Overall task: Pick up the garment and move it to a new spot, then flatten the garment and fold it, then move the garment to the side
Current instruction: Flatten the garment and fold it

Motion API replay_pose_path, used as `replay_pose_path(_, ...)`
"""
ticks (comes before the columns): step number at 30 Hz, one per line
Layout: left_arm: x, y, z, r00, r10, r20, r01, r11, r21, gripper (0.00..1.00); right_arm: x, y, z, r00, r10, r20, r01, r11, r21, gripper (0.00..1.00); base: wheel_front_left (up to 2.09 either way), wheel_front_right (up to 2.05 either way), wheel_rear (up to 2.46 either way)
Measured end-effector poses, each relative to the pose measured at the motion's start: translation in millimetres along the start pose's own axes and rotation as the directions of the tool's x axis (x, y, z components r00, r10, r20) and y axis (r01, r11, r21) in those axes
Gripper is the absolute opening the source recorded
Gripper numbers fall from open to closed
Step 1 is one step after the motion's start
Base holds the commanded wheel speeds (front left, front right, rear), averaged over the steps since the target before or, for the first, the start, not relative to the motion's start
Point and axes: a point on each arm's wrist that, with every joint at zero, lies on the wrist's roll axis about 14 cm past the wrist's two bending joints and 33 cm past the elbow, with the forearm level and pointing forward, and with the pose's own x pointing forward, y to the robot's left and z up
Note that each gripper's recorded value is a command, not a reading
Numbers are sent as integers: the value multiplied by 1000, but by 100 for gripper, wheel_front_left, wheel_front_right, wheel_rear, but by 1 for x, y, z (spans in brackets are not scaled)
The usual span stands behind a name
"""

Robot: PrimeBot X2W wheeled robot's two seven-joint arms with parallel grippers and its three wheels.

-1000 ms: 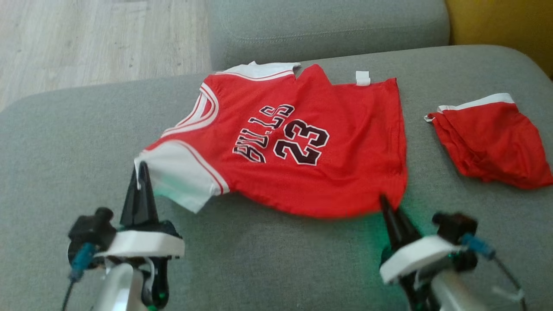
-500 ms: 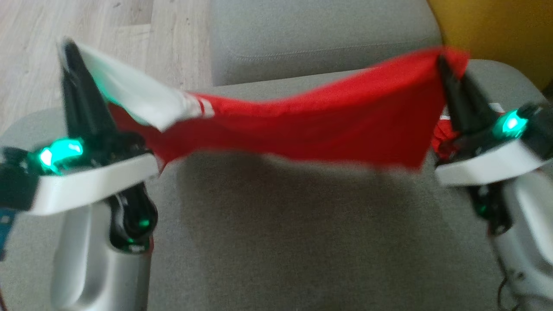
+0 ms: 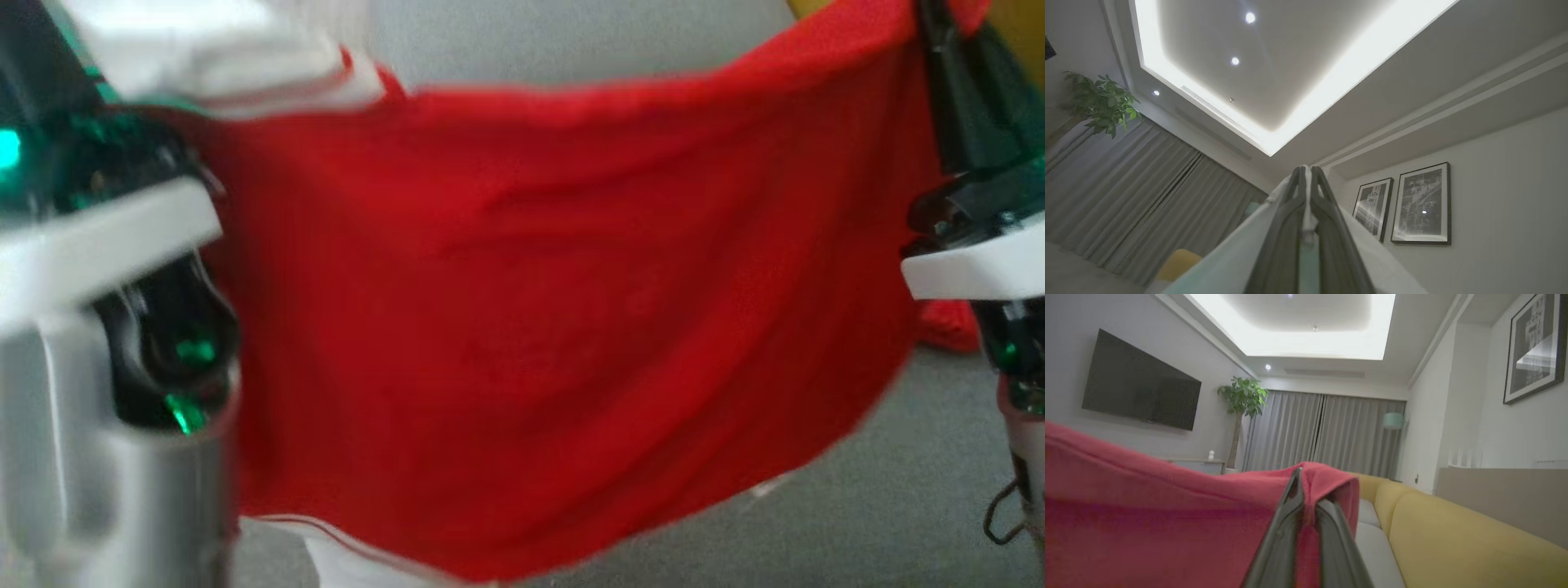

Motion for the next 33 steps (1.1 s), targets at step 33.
replay_pose_path(33,-50,258,-229,733,404,-548,-231,905,358,0,88,-21,-299,840,8,-543,47,995,87,0,0,0,0)
